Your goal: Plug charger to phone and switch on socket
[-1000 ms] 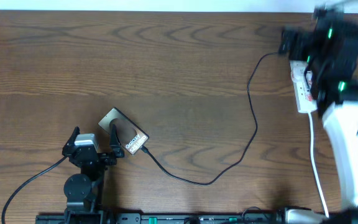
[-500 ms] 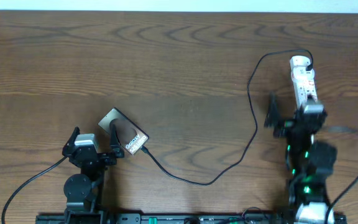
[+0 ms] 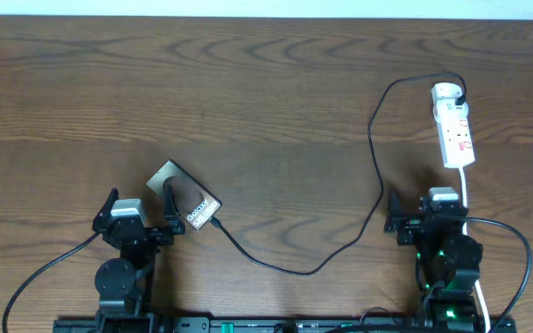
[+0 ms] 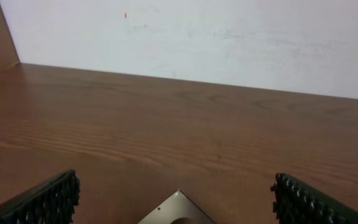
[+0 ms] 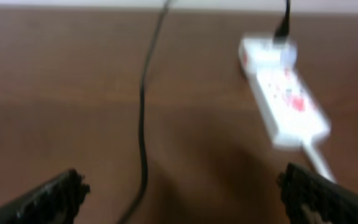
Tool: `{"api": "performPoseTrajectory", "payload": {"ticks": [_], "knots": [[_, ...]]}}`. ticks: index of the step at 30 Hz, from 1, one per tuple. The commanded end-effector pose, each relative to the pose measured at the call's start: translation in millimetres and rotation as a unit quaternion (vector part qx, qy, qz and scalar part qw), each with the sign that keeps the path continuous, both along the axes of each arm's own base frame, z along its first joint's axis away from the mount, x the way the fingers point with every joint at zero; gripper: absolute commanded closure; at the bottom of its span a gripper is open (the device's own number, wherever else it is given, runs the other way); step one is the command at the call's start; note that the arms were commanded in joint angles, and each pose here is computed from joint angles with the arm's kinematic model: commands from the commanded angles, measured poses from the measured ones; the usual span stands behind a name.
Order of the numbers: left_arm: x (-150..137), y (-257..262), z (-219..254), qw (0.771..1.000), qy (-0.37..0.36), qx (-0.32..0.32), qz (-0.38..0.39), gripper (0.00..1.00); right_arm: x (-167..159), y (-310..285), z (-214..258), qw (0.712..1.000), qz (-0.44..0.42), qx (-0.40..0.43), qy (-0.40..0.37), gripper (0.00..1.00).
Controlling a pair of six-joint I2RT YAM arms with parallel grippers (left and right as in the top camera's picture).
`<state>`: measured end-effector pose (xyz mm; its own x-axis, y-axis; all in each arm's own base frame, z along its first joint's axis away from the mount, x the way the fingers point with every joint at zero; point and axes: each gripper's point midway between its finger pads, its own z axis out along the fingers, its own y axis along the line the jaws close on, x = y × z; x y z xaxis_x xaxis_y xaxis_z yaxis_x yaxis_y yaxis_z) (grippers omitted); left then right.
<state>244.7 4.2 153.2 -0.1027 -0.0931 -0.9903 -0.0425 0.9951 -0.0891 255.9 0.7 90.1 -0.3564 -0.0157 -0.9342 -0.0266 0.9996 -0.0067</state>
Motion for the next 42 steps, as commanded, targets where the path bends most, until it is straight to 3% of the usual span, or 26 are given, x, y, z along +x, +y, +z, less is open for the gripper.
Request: {"api": "performPoseTrajectory", "payload": {"ticks": [1, 9, 42], "knots": [[-1, 2, -18, 1.0, 0.027, 0.002, 0.005, 0.02, -8, -7, -5, 1.0, -0.018, -0.015, 0.012, 0.01], [-1, 2, -18, 1.0, 0.027, 0.002, 0.005, 0.02, -10, -8, 68, 0.988, -0.023, -0.029, -0.147, 0.01], [-1, 2, -18, 1.0, 0.027, 0.002, 0.005, 0.02, -10, -10, 67, 0.988, -0.025, -0.041, -0.144, 0.01]]}}
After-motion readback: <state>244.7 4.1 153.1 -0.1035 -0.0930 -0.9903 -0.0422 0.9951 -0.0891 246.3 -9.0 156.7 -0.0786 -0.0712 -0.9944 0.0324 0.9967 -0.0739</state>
